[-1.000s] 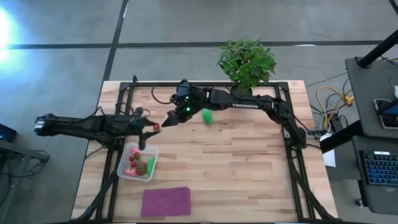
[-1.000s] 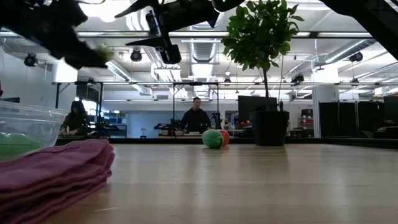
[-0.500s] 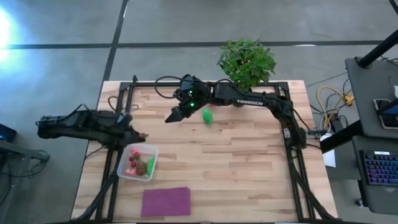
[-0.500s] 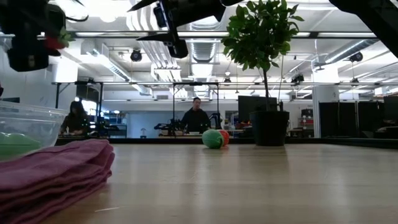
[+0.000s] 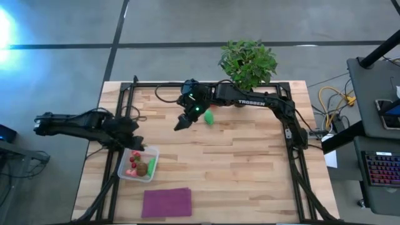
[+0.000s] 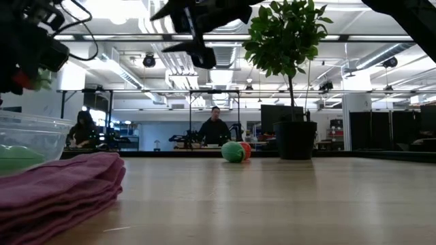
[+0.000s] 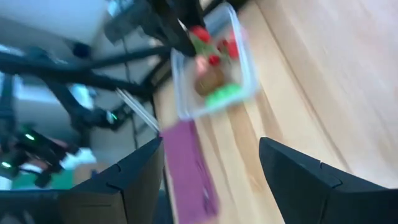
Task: Pick and placing Produce into tupperware
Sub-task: Put the red strawberry into the transparent container, then move the transparent container to the center of the table, then put the red tomato into the transparent container
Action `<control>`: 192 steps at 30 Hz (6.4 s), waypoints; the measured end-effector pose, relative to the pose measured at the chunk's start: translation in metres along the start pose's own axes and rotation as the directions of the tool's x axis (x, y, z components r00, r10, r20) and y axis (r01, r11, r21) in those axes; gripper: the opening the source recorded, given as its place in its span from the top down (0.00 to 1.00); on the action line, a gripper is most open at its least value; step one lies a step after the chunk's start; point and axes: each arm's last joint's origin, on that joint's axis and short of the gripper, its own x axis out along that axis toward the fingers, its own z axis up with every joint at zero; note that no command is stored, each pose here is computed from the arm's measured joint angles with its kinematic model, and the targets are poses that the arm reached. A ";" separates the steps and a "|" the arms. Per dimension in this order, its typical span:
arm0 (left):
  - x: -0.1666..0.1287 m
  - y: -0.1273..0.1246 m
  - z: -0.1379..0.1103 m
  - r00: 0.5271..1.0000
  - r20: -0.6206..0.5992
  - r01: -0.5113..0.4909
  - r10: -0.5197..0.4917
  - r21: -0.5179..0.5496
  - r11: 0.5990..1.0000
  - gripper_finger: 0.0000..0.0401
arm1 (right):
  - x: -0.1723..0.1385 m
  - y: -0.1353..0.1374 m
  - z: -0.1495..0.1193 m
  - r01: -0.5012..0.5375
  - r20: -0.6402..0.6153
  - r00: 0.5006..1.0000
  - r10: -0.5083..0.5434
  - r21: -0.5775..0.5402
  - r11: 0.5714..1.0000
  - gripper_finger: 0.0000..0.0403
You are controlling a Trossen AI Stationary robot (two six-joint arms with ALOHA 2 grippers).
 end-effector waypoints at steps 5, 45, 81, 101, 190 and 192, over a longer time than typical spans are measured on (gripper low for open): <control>0.014 -0.006 0.004 0.993 -0.063 -0.099 0.095 -0.059 0.993 0.62 | -0.008 -0.003 -0.012 0.066 -0.093 0.993 -0.072 -0.065 0.996 0.37; 0.071 -0.097 0.009 0.931 -0.013 -0.338 0.365 0.349 0.874 0.37 | -0.047 -0.004 -0.017 0.090 -0.142 0.981 -0.134 -0.284 0.955 0.37; 0.096 -0.083 0.020 0.675 0.174 -0.398 0.717 0.904 0.156 0.53 | -0.041 0.003 -0.020 0.077 -0.148 0.981 -0.126 -0.302 0.950 0.37; 0.095 -0.084 0.022 0.681 0.195 -0.419 0.706 0.894 0.157 0.93 | -0.076 0.029 -0.027 0.145 -0.061 0.982 -0.179 -0.365 0.920 0.37; 0.002 -0.125 0.110 0.944 0.330 -0.084 -0.008 0.262 0.961 0.50 | -0.101 -0.010 -0.104 0.650 0.145 0.760 -0.634 -0.126 0.750 0.43; -0.012 -0.132 0.097 0.932 0.348 -0.033 -0.100 0.356 0.934 0.50 | -0.092 -0.022 -0.104 0.673 0.111 0.740 -0.663 -0.100 0.733 0.43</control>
